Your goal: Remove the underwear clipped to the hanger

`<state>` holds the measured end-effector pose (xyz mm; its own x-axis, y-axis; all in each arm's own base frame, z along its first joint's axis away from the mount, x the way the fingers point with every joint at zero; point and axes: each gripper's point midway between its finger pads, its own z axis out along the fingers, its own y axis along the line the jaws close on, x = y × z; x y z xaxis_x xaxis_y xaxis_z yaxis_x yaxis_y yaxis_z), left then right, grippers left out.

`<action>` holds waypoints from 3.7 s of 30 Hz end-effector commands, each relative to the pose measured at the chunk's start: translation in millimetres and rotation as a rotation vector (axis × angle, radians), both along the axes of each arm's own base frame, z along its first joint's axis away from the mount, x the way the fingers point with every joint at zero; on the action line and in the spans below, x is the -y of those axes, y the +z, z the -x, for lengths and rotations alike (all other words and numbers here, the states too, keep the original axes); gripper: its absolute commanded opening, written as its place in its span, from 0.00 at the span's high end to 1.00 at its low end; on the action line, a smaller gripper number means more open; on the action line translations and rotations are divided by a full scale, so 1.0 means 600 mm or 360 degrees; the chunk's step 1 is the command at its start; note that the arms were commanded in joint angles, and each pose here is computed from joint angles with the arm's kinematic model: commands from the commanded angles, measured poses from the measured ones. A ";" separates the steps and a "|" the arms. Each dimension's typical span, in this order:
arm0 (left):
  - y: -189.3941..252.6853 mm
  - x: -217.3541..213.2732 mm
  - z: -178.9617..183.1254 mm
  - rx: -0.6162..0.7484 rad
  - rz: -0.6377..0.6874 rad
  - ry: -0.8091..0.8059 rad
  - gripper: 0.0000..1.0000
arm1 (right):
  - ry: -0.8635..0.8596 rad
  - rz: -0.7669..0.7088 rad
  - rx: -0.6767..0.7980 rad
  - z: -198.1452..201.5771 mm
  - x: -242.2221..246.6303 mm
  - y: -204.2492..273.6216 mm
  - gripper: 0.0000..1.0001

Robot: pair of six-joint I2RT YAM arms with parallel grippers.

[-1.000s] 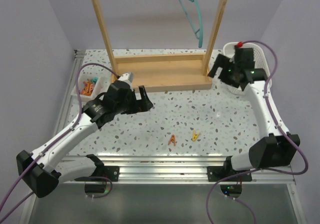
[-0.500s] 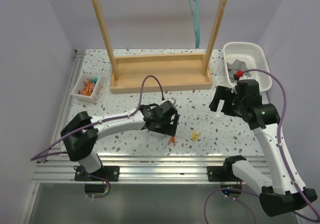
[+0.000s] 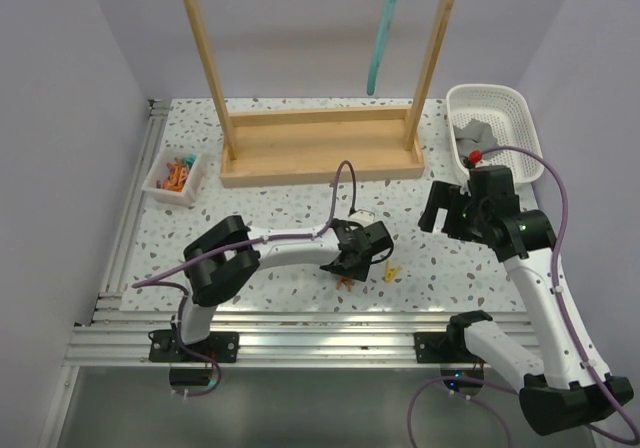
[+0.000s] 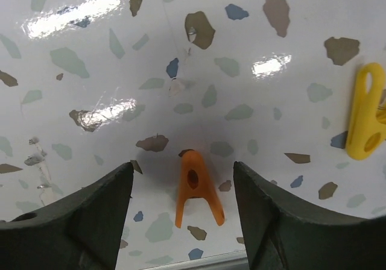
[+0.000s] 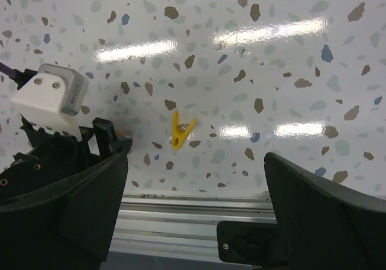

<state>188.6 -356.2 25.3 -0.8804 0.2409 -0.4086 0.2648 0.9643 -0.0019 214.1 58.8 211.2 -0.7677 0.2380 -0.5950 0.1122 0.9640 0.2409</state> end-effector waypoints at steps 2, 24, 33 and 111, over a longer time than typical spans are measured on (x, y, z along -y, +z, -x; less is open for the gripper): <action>-0.006 -0.002 -0.008 0.0024 -0.0058 0.0073 0.36 | 0.0012 0.0003 -0.0008 0.001 -0.004 -0.002 0.02; 0.071 -0.099 -0.022 0.0133 -0.0093 0.0263 0.92 | 0.0004 0.0028 0.0025 -0.008 -0.001 0.015 0.01; 0.200 -0.334 -0.128 0.0336 0.0088 0.0735 0.93 | 0.0074 -0.0007 0.0035 -0.009 -0.016 0.012 0.02; 0.099 0.136 -0.044 0.0271 0.0323 -0.0179 0.00 | -0.0428 0.0207 0.0308 0.011 0.080 0.106 0.01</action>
<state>207.6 -418.0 75.8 -0.7792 0.2878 -0.5568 0.4145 0.9030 -0.1134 213.0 17.5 264.7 -0.5894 0.3135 -0.7446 0.3029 0.9401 0.1561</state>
